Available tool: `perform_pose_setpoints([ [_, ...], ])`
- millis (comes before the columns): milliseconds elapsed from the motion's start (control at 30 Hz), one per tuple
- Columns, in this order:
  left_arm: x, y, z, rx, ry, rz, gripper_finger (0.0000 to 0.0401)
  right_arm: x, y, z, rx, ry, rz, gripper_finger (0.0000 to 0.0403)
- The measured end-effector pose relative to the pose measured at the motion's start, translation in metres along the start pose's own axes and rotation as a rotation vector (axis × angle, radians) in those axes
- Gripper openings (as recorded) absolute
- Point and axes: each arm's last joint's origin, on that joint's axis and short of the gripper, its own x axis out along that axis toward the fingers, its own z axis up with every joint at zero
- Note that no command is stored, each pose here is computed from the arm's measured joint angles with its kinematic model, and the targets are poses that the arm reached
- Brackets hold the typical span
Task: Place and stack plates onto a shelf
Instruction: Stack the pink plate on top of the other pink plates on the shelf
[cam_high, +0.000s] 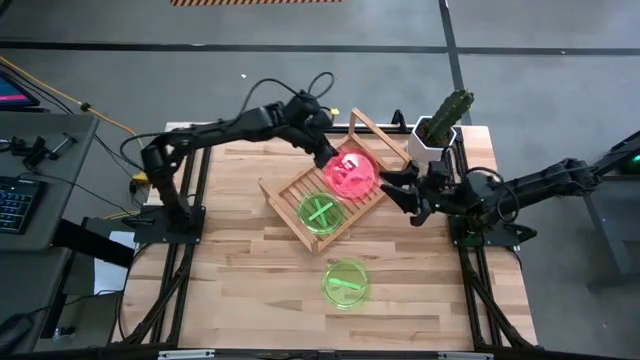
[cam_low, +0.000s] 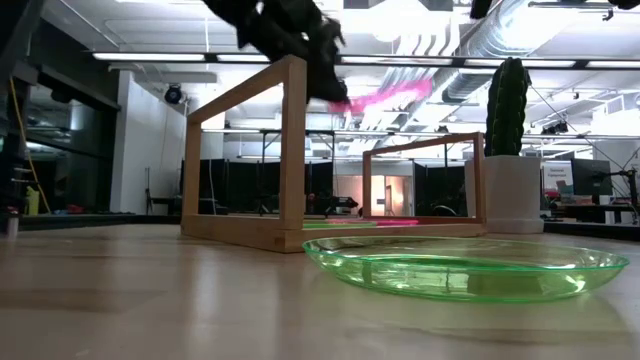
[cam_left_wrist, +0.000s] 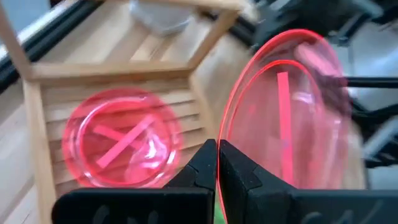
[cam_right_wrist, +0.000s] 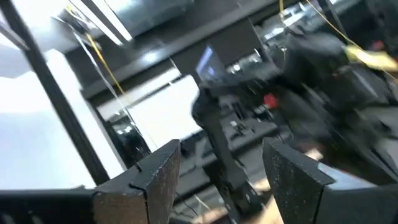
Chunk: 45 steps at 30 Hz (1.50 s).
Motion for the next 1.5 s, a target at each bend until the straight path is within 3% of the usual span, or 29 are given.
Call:
perform_pose_setpoints([
  [267, 0.05, 0.027, -0.016, -0.035, 0.06, 0.175, 0.0, -0.005, 0.001, 0.009, -0.006, -0.034, 0.015, 0.021],
  [400, 0.064, 0.039, -0.02, -0.062, 0.049, 0.308, 0.0, -0.005, 0.001, 0.008, -0.014, -0.023, 0.011, 0.021],
  [567, 0.079, 0.052, -0.026, -0.116, 0.046, 0.394, 0.0, -0.005, 0.0, 0.006, -0.02, -0.003, 0.006, 0.021],
  [1000, 0.091, 0.059, -0.036, -0.163, 0.065, 0.461, 0.0, -0.005, 0.0, 0.004, -0.025, 0.01, 0.001, 0.021],
  [1333, 0.096, 0.053, -0.037, -0.128, 0.044, 0.455, 0.0001, -0.005, 0.0, 0.004, -0.038, 0.016, -0.002, 0.021],
  [1500, 0.097, 0.05, -0.037, -0.105, 0.041, 0.448, 0.0027, -0.005, -0.001, 0.004, -0.048, 0.015, -0.005, 0.021],
])
